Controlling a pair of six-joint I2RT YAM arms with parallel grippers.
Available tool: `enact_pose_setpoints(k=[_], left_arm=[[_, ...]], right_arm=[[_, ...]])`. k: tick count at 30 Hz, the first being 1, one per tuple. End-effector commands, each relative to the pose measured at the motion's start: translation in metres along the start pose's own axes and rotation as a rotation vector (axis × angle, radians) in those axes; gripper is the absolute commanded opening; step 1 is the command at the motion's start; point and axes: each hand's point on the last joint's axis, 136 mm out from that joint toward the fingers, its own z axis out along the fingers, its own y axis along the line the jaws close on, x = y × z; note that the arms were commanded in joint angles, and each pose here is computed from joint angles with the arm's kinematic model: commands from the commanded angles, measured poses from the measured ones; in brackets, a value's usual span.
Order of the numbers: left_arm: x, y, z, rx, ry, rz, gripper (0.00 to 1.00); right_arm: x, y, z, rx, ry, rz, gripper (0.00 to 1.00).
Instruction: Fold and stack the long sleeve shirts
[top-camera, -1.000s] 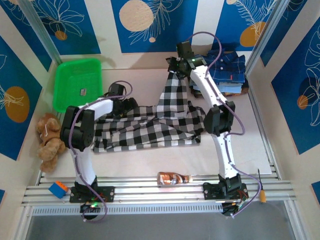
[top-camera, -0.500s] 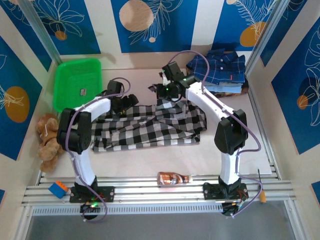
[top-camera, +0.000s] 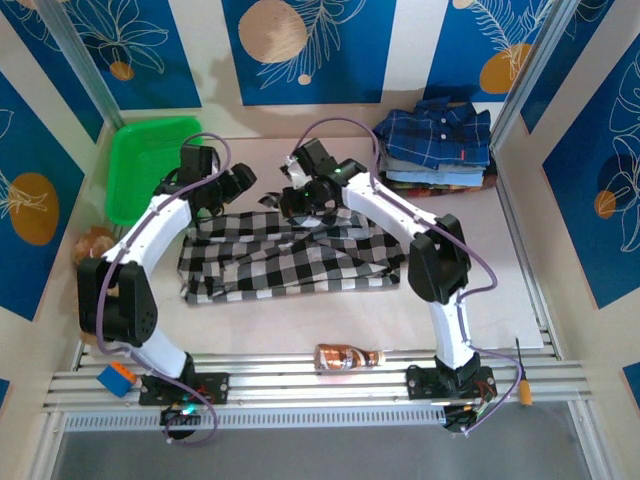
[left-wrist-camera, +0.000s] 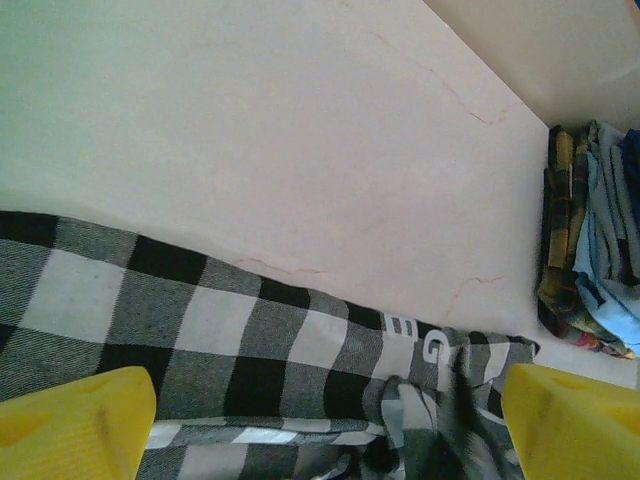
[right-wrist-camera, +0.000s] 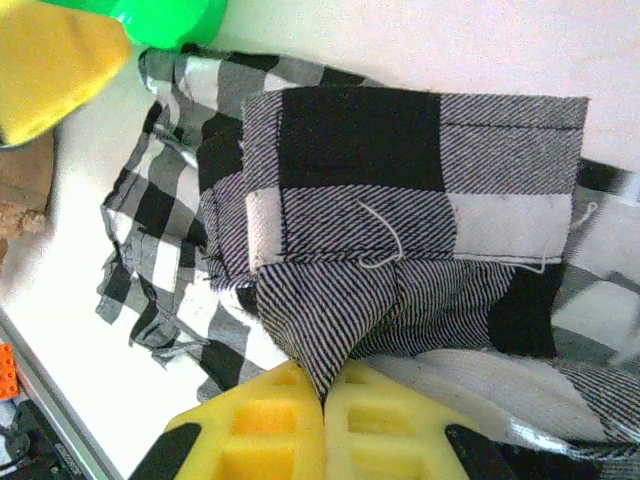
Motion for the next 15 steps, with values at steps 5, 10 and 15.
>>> enact_pose_setpoints(k=[5, 10, 15], left_arm=[[0.021, 0.032, -0.017, -0.098, 0.02, 0.022, 0.9], [0.028, 0.039, -0.022, -0.108, 0.023, 0.033, 0.9], [0.041, 0.053, -0.024, -0.139, 0.04, 0.029, 0.9]], right_arm=[[-0.009, 0.021, 0.022, -0.087, 0.045, -0.047, 0.02], [-0.004, 0.021, 0.018, -0.059, 0.065, -0.056, 0.01], [0.014, 0.044, -0.017, -0.085, 0.1, -0.099, 0.02]])
